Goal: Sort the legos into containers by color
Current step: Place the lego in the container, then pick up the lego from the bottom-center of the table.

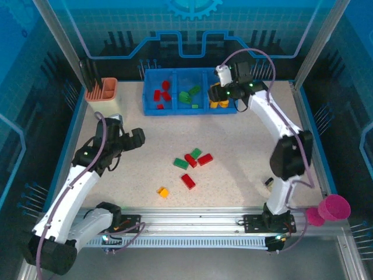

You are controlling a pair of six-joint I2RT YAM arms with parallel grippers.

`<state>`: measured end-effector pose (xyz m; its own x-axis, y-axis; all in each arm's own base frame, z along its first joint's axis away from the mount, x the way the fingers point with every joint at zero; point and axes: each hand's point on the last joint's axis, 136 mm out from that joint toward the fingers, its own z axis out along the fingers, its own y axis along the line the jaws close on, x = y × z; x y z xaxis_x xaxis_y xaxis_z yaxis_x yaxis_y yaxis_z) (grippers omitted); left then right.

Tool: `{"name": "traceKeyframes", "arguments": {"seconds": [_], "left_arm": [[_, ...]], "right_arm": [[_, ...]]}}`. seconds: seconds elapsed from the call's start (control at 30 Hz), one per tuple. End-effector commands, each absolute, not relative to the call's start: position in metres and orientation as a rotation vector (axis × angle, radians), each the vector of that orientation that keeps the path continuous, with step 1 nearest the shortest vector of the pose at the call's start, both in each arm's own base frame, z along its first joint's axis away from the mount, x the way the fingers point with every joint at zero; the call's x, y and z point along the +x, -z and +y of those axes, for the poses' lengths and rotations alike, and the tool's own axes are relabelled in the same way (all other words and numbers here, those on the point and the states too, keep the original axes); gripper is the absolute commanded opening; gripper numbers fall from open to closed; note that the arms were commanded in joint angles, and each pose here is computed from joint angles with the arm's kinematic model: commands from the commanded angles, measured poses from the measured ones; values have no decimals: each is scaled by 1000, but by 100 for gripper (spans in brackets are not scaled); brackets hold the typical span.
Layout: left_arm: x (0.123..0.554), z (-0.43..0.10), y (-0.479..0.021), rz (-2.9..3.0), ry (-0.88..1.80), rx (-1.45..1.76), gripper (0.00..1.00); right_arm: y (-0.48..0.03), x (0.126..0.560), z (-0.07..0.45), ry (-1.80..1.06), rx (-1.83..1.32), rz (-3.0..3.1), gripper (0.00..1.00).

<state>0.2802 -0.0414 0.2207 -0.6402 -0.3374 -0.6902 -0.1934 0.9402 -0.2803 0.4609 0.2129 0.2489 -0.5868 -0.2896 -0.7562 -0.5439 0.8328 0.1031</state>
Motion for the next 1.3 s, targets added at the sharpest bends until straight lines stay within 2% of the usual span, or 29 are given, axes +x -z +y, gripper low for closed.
{"name": "traceKeyframes", "arguments": {"seconds": [0.0,0.27,0.6,0.87,1.27], "left_arm": [[275,-32,-239,2244,183,-336,99],[263,-22,-260,2211,166,-298,99],[248,-8,-265,2212,110,-311,99],[238,-6,-261,2214,98,-312,100],[232,-1,-263,2200,61,-305,99]], "right_arm": [[-223,397,265,-548,-773,2264,60],[-177,260,359,-627,-1153,2254,74],[-112,171,402,-644,-1300,2465,80],[-78,145,426,-577,-1278,2558,82],[-37,148,415,-131,-1438,2530,81]]}}
